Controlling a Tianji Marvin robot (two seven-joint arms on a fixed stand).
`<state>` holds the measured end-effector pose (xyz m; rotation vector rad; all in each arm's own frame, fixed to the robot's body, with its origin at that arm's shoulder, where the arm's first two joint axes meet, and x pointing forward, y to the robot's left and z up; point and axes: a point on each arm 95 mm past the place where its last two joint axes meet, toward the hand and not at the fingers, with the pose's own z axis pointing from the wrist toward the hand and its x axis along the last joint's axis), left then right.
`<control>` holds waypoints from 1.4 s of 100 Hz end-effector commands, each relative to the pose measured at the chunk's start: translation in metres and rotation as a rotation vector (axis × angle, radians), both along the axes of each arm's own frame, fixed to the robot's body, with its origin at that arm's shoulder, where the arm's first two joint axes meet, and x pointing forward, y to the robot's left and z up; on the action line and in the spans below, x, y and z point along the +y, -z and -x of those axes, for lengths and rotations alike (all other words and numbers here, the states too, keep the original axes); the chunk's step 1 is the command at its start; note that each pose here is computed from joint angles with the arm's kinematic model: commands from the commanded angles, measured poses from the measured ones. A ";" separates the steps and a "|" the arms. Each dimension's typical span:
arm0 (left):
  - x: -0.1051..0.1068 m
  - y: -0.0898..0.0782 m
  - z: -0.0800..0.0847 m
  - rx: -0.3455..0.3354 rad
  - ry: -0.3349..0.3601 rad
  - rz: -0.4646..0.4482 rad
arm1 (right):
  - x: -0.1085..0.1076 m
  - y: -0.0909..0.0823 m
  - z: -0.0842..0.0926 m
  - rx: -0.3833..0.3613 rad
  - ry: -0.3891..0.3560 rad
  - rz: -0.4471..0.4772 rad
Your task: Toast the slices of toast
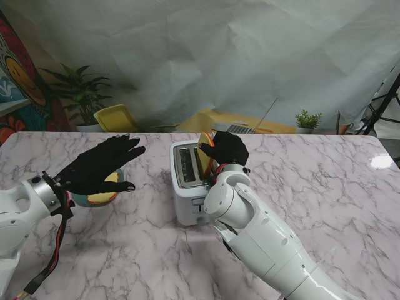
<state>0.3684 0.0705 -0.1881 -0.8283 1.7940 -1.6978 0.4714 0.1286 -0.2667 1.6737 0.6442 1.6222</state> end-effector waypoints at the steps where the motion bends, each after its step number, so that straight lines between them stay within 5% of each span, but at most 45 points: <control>1: -0.002 0.000 0.000 0.007 0.004 -0.007 | -0.004 0.019 0.006 0.058 0.004 0.018; 74: -0.007 -0.003 -0.003 0.003 0.024 -0.010 | -0.020 0.006 0.020 0.087 0.009 0.059; 140: -0.052 -0.034 -0.004 0.007 0.146 -0.084 | -0.055 -0.009 0.034 0.101 0.085 0.066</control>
